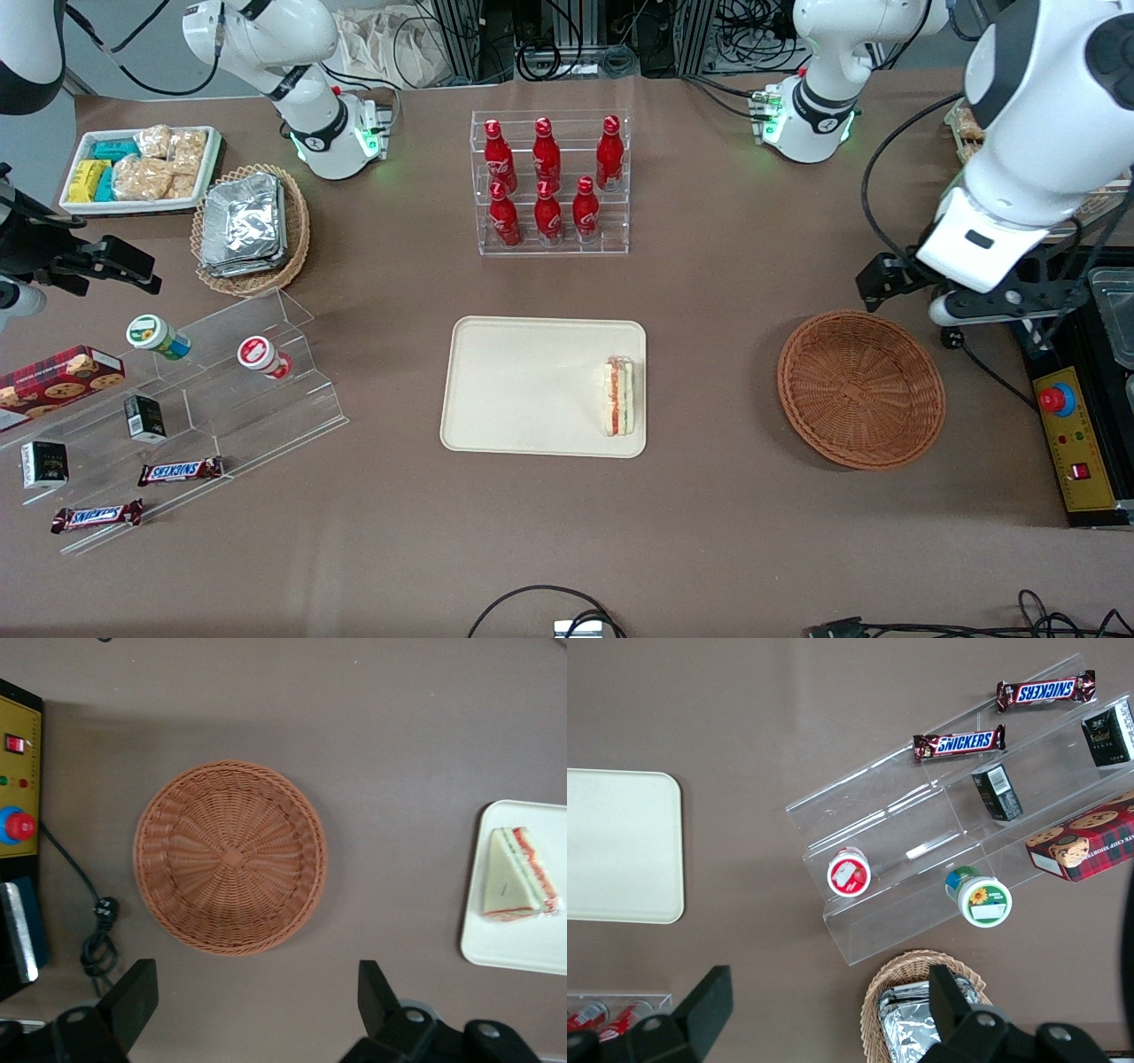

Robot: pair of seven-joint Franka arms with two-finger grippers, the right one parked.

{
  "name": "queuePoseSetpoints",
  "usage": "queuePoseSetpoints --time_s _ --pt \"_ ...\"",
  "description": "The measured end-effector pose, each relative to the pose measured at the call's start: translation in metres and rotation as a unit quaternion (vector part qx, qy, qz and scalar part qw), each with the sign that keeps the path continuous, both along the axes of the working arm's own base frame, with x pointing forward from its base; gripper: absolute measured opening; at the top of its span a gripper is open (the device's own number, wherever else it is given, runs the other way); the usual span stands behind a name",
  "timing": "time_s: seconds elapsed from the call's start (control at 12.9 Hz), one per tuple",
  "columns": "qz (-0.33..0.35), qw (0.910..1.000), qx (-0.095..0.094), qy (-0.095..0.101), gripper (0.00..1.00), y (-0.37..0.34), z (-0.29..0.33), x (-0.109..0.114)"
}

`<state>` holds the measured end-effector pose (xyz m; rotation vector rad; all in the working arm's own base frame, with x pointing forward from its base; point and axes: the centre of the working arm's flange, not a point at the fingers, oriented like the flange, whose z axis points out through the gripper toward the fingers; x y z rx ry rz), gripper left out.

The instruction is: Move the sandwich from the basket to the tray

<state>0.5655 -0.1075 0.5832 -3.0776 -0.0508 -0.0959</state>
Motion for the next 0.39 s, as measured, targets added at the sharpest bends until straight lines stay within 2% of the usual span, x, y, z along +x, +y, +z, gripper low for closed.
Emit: queuePoseSetpoints --time_s 0.39 --pt "-0.012 0.9997 0.003 0.022 1.00 0.019 0.006 -0.003"
